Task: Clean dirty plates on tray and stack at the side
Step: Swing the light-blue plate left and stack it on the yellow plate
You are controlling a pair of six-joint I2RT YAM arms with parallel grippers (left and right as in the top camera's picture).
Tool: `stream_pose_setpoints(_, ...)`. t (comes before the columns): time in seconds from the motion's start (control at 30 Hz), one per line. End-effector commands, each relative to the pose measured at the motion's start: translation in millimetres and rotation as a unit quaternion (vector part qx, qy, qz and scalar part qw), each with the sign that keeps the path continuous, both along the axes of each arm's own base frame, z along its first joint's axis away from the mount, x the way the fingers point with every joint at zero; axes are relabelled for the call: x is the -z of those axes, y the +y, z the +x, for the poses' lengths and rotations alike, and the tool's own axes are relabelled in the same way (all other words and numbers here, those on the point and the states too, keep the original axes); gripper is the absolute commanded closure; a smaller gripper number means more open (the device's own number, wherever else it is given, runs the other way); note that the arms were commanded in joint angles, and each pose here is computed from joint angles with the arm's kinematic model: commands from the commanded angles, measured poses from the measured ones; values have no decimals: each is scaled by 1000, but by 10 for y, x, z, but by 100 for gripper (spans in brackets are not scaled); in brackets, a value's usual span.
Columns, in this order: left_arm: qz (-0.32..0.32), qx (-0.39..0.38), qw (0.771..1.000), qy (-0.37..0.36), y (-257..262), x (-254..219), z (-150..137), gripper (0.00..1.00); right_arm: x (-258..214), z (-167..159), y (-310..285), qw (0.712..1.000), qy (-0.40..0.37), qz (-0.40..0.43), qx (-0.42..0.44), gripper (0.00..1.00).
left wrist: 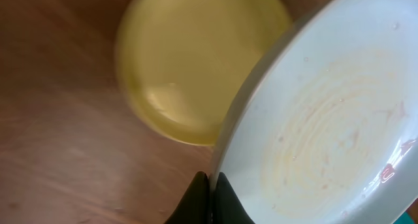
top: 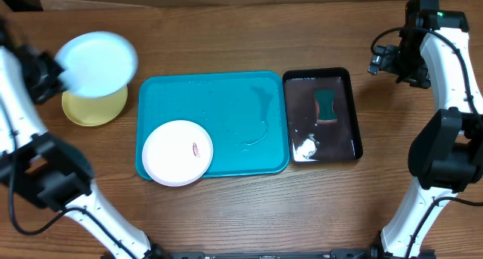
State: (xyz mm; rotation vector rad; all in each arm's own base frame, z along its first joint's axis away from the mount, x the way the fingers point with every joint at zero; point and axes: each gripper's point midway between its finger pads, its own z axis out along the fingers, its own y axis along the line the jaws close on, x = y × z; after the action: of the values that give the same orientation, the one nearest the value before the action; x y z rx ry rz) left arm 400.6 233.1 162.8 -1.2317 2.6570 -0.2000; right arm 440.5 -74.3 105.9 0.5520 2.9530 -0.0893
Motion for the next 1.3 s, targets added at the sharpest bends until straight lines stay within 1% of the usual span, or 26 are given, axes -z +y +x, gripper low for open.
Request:
stream_pose_setpoints(0.0,31,-53,998,12,374,-50,-203,96,-73,4,6,1000,-9,-1,1,0)
stream_pose_setpoints(0.1,28,-82,996,15,541,-13,-313,96,-73,5,6,1000,-9,-1,1,0)
stream_pose_setpoints(0.23,18,-96,995,25,596,109,-335,96,-73,5,6,1000,-9,-1,1,0)
stream_pose_setpoints(0.4,6,-85,995,50,529,393,-234,96,-73,4,6,1000,-9,-1,1,0)
stream_pose_setpoints(0.53,11,-80,994,70,547,614,-186,96,-73,4,6,1000,-9,-1,1,0)
stream_pose_setpoints(0.77,7,-70,995,68,506,749,-75,96,-73,4,6,1000,-9,-1,1,0)
stream_pose_setpoints(0.8,8,-69,995,67,504,752,-64,93,-73,5,6,1000,-9,-1,1,0)
stream_pose_setpoints(0.83,9,-66,996,67,501,757,-58,85,-73,4,6,1000,-9,-1,1,0)
stream_pose_setpoints(0.87,9,-66,996,67,498,757,-55,60,-73,5,6,1000,-9,-1,1,0)
stream_pose_setpoints(0.9,7,-66,996,66,492,757,-52,39,-73,5,6,1000,-9,-1,1,0)
stream_pose_setpoints(0.93,2,-65,996,64,476,755,-47,23,-73,5,6,1000,-9,-1,1,0)
stream_pose_setpoints(0.97,-4,-65,996,65,453,753,-52,5,-73,5,6,1000,-9,-1,1,0)
stream_pose_setpoints(1.0,-12,-64,996,65,417,746,-60,3,-73,4,6,1000,-9,-1,1,0)
stream_pose_setpoints(1.13,-55,-60,994,78,213,667,-165,4,-73,4,6,1000,-9,-1,1,0)
stream_pose_setpoints(1.23,-79,-50,991,101,31,507,-333,5,-73,4,6,1000,-9,-1,1,0)
stream_pose_setpoints(1.27,-88,-37,990,104,-59,419,-386,7,-73,5,6,1000,-9,-1,1,0)
